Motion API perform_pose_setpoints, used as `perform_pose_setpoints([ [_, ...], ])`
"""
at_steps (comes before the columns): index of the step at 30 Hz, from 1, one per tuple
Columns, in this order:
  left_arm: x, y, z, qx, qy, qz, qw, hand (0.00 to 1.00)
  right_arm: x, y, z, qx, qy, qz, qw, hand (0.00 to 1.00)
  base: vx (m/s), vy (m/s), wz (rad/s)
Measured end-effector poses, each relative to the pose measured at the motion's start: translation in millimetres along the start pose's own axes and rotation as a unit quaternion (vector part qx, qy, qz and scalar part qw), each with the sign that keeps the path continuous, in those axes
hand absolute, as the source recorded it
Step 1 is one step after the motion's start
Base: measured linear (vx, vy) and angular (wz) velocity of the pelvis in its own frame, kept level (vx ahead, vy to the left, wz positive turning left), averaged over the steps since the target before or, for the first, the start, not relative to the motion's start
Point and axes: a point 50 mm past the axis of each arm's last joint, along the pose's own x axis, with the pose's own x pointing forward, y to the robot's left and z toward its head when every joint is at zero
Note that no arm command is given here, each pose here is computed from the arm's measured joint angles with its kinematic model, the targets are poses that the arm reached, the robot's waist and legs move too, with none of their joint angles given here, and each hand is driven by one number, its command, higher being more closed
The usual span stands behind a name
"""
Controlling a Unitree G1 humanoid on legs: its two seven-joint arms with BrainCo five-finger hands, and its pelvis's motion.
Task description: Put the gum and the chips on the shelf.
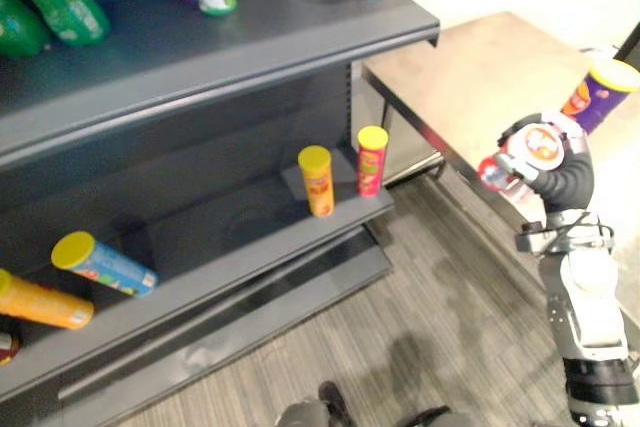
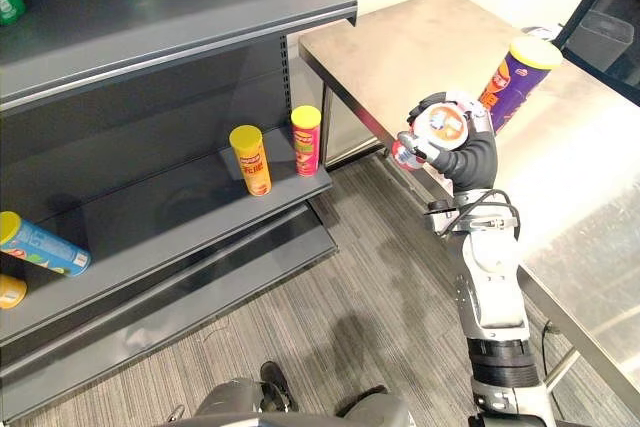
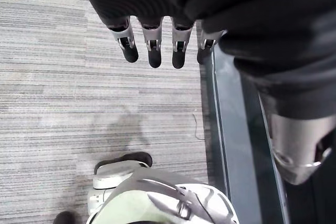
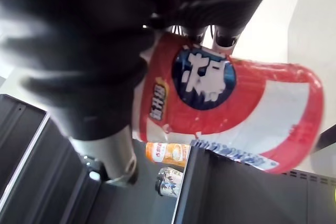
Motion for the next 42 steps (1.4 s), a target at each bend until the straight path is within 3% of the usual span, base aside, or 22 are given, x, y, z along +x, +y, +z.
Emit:
perform_pose_setpoints([
  [15,-2.3,5.5,-6.3,-0.016,0.008,0.011,1.0,0.0,10.3,51.7,-9.2,0.066,0.001,0.107,0.992,1.0,0.01,0.03,0.18],
  [21,3.2,7.9,14.9,0.001,-0.015,0.015,1.0,0.0,-11.4,52.0,-17.5,0.08,0.032,0.087,0.993,1.0,0.02,0.114,1.32],
  [25,6.8,10.2,16.5,0.006,0.012,0.027,1.0,0.0,-9.1,66.3,-7.4,0.112,0.0,0.082,0.99,1.0,0.12,-0.017,0.98],
  [29,5.8,9.4,14.8,0.003,0.01,0.027,1.0,0.0,-12.6,79.9,-14.3,0.13,0.015,0.114,0.985,1.0,0.08,-0.017,0.31],
  [42,3.2,-3.8,15.1,-0.005,-0.019,0.01,1.0,0.0,-12.0,66.0,-22.4,0.11,0.025,0.103,0.988,1.0,-0.07,-0.117,0.2],
])
